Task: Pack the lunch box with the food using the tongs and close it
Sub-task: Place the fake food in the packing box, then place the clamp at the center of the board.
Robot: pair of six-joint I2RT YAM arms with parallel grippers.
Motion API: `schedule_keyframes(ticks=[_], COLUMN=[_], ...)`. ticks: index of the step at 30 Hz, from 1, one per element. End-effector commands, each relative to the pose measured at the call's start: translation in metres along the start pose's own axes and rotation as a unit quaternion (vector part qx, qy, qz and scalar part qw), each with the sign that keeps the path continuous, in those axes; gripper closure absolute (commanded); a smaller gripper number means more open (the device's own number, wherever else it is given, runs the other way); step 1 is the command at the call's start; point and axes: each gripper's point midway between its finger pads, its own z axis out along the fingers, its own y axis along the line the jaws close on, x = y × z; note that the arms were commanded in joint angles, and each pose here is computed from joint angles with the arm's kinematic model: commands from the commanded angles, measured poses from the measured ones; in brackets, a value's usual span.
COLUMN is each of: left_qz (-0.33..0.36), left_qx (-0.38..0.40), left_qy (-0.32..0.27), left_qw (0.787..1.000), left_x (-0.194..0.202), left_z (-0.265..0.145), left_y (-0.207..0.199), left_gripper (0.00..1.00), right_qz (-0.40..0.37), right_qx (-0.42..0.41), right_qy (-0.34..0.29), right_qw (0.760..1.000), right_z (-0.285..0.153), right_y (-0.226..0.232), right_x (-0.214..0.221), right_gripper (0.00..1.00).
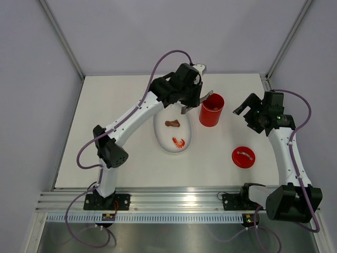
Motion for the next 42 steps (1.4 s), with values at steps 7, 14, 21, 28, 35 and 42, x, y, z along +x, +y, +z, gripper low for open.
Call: schedule_keyframes(ticks=[7, 14, 21, 28, 35, 42], left_qz=[-0.060, -0.138, -0.165, -0.191, -0.199, -0.191], left_qx=[-0.137, -0.229, -0.282, -0.312, -0.323, -0.299], left_qy=[-0.085, -0.061, -0.066, -0.078, -0.047, -0.083], left_qw=[0.985, 0.962, 0.943, 0.927, 0.924, 0.931], left_x=[-0.011, 0.043, 0.078, 0.110, 0.122, 0.089], left_z=[-0.087, -0.083, -0.061, -0.045, -0.044, -0.084], left_y=[0.122, 0.223, 0.266, 0.289, 0.293, 0.272], left_gripper=[0.92, 0.89, 0.81, 0.46, 0.17, 0.11], right_qz=[-0.014, -0.016, -0.022, -0.018, -0.035, -0.034], right_qx=[-0.005, -0.001, 0.007, 0.019, 0.060, 0.155], right_qy=[-0.019, -0.016, -0.003, 0.010, 0.026, 0.075], right_qw=[1.000, 1.000, 1.000, 1.000, 0.997, 0.984], right_z=[-0.007, -0.007, -0.007, -0.004, 0.002, 0.015], right_y=[0.007, 0.003, -0.003, -0.014, -0.033, -0.074], right_x=[-0.010, -0.006, 0.001, 0.014, 0.021, 0.043], right_gripper=[0.00, 0.00, 0.01, 0.01, 0.01, 0.01])
